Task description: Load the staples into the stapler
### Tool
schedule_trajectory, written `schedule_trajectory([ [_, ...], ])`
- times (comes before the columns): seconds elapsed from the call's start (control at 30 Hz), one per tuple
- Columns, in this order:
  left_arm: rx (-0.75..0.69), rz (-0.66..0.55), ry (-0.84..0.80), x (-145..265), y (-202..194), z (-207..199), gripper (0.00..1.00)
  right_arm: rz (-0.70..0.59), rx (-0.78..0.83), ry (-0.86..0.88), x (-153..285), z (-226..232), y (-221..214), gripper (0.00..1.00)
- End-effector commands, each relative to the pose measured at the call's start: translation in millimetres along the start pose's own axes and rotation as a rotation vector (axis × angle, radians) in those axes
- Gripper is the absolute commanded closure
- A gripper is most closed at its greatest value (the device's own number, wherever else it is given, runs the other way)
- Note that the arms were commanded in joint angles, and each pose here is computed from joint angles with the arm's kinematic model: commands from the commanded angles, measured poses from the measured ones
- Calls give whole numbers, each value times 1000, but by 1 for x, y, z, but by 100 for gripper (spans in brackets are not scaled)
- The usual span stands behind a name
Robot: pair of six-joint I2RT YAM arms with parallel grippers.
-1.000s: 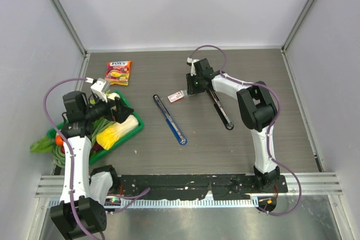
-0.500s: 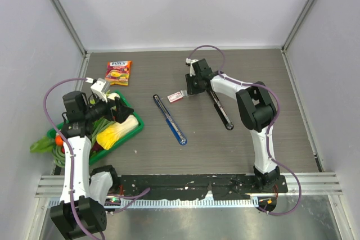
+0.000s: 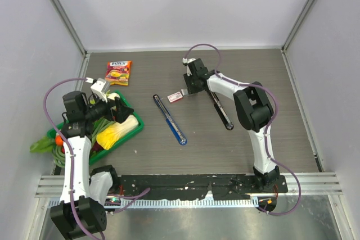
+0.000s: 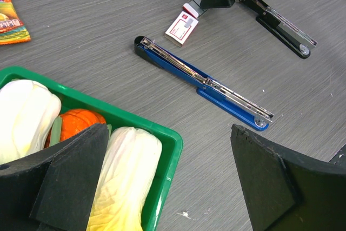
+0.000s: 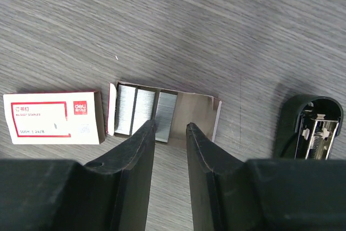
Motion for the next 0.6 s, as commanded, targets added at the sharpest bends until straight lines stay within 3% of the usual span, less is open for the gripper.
schedule_trajectory([
  [0.0, -26, -31, -13, 0, 4, 0, 0, 31, 71, -95, -3, 5, 4, 65],
  [0.4, -25, -29, -14, 0, 4, 1, 0, 99, 172, -223, -7, 12, 2, 65],
  [0.57, -27, -31, -11, 0, 4, 1, 0, 91, 163, -192, -6, 16, 4, 65],
])
Point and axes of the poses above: each gripper's point midway between its finger pads, its own x axis back along the fingers, its own z axis along the line the jaws close on, y = z × x, the point moved 10 cm from there along x, back along the fingers, and after that the axes turned 13 degrees about x, right-handed, at the moved point
